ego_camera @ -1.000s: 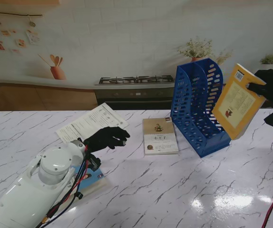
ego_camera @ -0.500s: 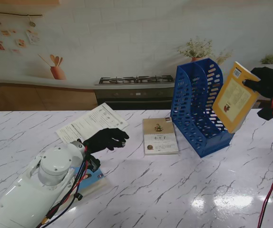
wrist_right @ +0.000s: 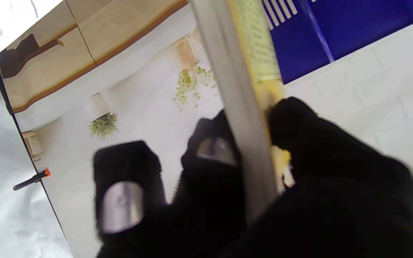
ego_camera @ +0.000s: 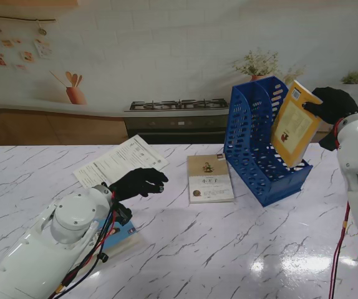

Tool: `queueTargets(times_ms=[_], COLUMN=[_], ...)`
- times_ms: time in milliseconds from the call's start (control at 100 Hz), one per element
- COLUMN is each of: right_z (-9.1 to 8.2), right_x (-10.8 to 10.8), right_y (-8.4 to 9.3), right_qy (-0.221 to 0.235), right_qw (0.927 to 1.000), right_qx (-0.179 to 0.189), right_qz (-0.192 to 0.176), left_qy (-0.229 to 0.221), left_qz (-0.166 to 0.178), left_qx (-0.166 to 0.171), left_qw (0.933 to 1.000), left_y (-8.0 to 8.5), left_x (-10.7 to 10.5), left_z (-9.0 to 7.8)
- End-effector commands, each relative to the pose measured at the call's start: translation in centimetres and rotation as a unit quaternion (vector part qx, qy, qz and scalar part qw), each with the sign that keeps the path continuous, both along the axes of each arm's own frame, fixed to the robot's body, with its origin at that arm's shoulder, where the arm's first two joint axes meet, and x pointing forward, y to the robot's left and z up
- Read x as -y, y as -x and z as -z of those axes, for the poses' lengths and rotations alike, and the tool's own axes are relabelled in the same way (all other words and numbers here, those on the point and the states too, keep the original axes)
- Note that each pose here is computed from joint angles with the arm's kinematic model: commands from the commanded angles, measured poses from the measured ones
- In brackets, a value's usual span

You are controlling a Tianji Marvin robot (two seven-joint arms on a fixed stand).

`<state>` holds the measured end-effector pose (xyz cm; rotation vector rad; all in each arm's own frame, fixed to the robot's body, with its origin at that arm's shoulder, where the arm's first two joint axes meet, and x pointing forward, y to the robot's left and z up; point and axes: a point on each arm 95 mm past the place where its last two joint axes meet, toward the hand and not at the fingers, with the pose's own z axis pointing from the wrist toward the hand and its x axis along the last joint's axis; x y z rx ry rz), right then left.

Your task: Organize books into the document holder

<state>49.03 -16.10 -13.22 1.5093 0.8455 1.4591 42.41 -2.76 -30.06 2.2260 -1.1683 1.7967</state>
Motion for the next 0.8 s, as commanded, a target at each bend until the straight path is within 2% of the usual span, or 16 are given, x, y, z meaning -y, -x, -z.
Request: queueTargets(times_ms=[0,350,790], right_z=[0.1,2.3,5.6], right_x=[-0.9,-0.4,-0.4], right_y=[-0.7,-3.2,-3.6], right_qy=[-0.002,0.003,0.002], right_qw=[0.9999,1.0,0.9996], right_qx=[0.008,0.004,-0.024], right_qz=[-0.008,-0.006,-0.013], left_qy=[0.007,0.007,0.001], left_qz=[0.008,0.006,0.009], left_qx=[-0.001,-0.009,-0.009], left_qw=[0.9999,0.9999,0.9999], left_y=[0.1,0.0,0.1], left_x=[0.3,0.2,0.2], left_z=[0.2,0.4,0.3])
